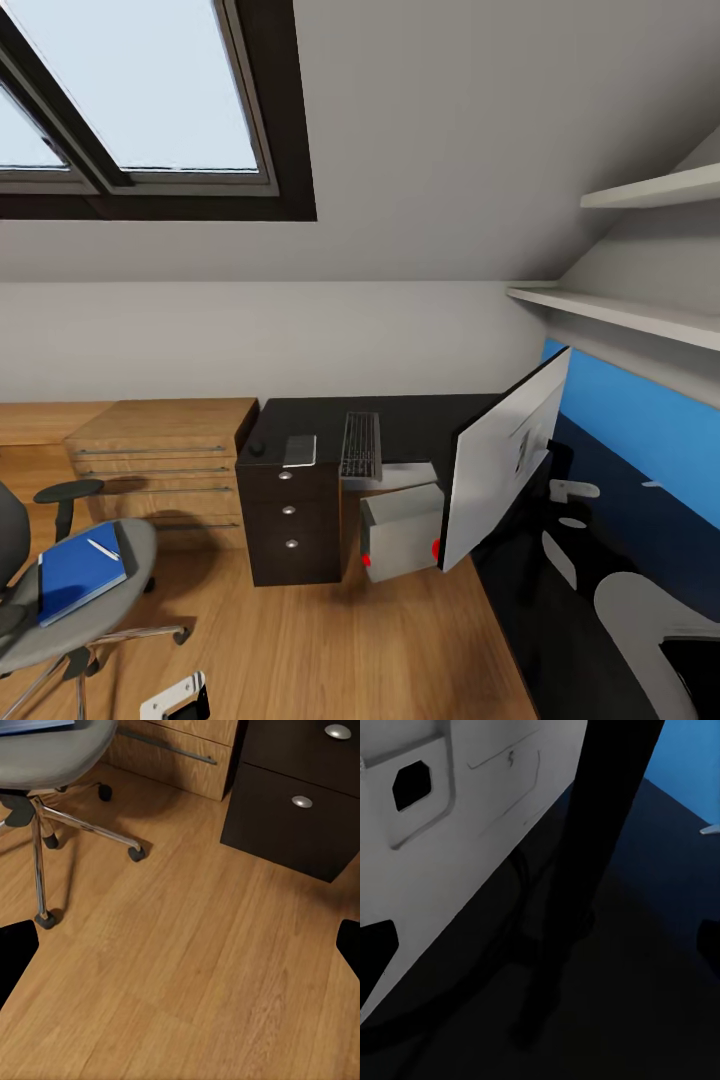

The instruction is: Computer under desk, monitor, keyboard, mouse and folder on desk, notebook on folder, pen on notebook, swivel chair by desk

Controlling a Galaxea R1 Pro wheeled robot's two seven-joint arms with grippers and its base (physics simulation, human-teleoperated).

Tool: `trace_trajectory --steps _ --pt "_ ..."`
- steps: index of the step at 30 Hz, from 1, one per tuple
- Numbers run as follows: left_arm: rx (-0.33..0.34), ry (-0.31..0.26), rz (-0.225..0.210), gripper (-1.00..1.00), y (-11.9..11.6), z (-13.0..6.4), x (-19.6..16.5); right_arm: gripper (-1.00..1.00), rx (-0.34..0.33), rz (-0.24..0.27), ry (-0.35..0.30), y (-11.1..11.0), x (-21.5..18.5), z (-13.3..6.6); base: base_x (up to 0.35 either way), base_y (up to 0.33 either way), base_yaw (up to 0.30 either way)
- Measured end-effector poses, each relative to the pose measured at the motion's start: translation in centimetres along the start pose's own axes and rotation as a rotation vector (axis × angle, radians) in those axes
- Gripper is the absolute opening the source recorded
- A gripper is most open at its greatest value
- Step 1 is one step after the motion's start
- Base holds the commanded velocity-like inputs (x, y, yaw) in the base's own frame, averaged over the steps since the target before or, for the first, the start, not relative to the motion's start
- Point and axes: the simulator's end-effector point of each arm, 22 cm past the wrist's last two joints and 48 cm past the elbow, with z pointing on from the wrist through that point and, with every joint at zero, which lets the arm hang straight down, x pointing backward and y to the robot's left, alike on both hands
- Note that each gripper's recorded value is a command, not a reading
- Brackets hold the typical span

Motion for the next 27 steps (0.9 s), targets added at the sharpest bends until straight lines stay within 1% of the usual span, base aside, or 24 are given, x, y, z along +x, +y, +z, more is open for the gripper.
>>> trace_trajectory --steps 3,12,17,20,27 --pt "0.0 0.0 0.0 1.0 -0.01 0.0 -0.02 1.0 -0.001 0.0 0.0 0.09 0.01 -0.02 0.0 0.0 0.142" --pt "0.001 -0.001 0.002 1.0 -0.04 -0.01 -0.01 1.0 0.001 0.001 -0.001 0.07 -0.05 -0.02 0.0 0.0 0.232" --pt "0.001 -0.001 0.002 1.0 -0.05 -0.01 -0.02 1.0 0.001 0.002 -0.001 0.06 -0.07 -0.01 0.0 0.0 0.167" --pt "0.0 -0.002 0.001 1.0 0.01 0.01 -0.05 1.0 0.0 0.002 -0.001 0.06 -0.07 -0.03 0.047 0.0 0.098" --pt "0.0 -0.005 0.001 1.0 0.06 0.01 -0.13 1.0 -0.001 0.002 -0.001 0.11 -0.07 -0.05 0.198 0.0 0.016"
